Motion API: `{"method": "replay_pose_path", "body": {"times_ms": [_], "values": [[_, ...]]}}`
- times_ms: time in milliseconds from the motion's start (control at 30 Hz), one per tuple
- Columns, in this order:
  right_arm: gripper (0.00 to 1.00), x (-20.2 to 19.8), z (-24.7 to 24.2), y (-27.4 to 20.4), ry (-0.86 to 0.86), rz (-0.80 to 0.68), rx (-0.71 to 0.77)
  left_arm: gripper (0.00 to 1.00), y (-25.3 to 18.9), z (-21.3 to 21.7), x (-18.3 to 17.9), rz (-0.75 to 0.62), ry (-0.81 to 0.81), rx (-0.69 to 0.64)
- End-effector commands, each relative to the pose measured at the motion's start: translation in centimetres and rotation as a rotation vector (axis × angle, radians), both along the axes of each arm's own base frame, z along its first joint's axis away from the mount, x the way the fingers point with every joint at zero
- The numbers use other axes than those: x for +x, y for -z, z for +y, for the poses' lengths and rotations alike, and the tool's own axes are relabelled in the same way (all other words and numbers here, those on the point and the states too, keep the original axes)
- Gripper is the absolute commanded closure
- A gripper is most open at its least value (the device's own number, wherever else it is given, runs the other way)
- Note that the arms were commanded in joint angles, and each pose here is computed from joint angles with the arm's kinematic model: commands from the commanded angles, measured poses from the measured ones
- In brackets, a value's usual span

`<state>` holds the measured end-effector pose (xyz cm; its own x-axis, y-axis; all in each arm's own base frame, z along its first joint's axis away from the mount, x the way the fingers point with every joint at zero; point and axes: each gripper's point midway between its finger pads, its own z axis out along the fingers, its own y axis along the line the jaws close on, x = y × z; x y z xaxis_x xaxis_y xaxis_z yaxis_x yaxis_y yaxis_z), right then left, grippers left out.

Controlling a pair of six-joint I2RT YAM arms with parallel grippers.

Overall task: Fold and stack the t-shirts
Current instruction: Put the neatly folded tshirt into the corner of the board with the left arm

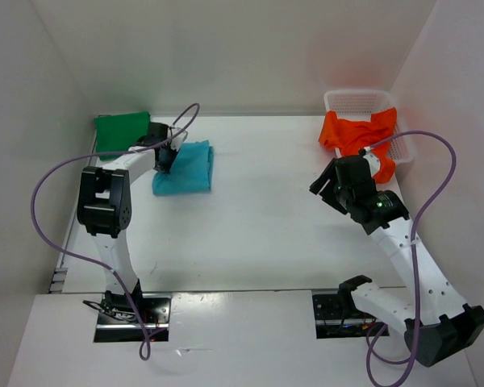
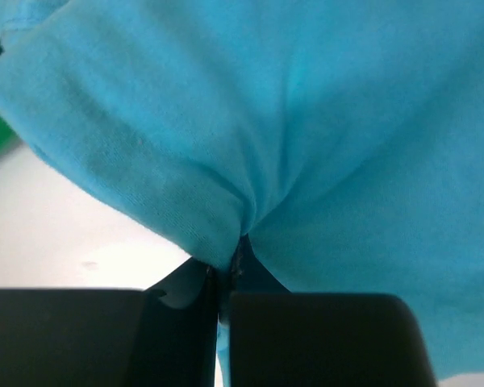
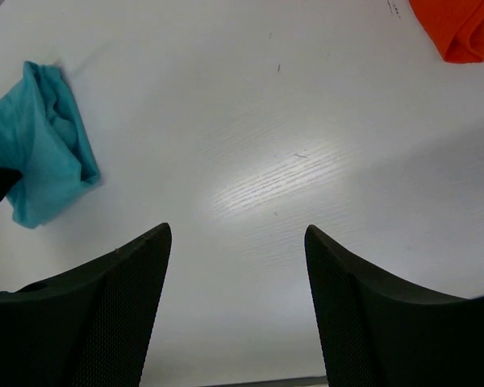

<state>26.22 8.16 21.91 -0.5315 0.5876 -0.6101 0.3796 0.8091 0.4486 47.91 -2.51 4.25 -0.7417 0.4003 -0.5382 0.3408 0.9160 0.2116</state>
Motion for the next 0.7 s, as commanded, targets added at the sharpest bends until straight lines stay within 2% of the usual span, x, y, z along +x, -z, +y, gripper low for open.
{"method": "replay_pose_path", "body": {"times_ms": [0, 33, 200, 367, 433, 467, 633, 667], "values": [[0.28, 1.1, 0.0, -2.3, -0.001, -0.057, -0.020, 1.00, -4.0, 3.1, 2.6, -0.163, -0.015, 0.213], [0.28, 1.1, 0.0, -2.3, -0.001, -0.057, -0.020, 1.00, -4.3, 3.7, 3.0, -0.177, -0.033, 0.246], [0.28, 1.7, 0.2, -2.8, -0.007, -0.051, -0.030, 1.00, -8.2, 3.8, 6.0, -0.282, -0.060, 0.248], [0.28, 1.8, 0.2, -2.7, -0.007, -0.040, -0.034, 1.00, -8.8, 5.0, 8.1, -0.287, -0.090, 0.236], [0.28, 1.6, 0.0, -2.6, 0.000, -0.033, -0.043, 1.00, -8.2, 6.8, 8.6, -0.266, -0.119, 0.242], [0.28, 1.5, 0.0, -2.7, 0.000, -0.032, -0.044, 1.00, -9.8, 7.1, 9.7, -0.307, -0.135, 0.226], [0.28, 1.2, -0.3, -2.4, 0.006, -0.014, -0.057, 1.00, -11.2, 9.1, 11.6, -0.328, -0.170, 0.210], [0.28, 1.1, -0.3, -2.0, 0.006, 0.003, -0.064, 1.00, -10.7, 10.7, 11.7, -0.317, -0.203, 0.207]]}}
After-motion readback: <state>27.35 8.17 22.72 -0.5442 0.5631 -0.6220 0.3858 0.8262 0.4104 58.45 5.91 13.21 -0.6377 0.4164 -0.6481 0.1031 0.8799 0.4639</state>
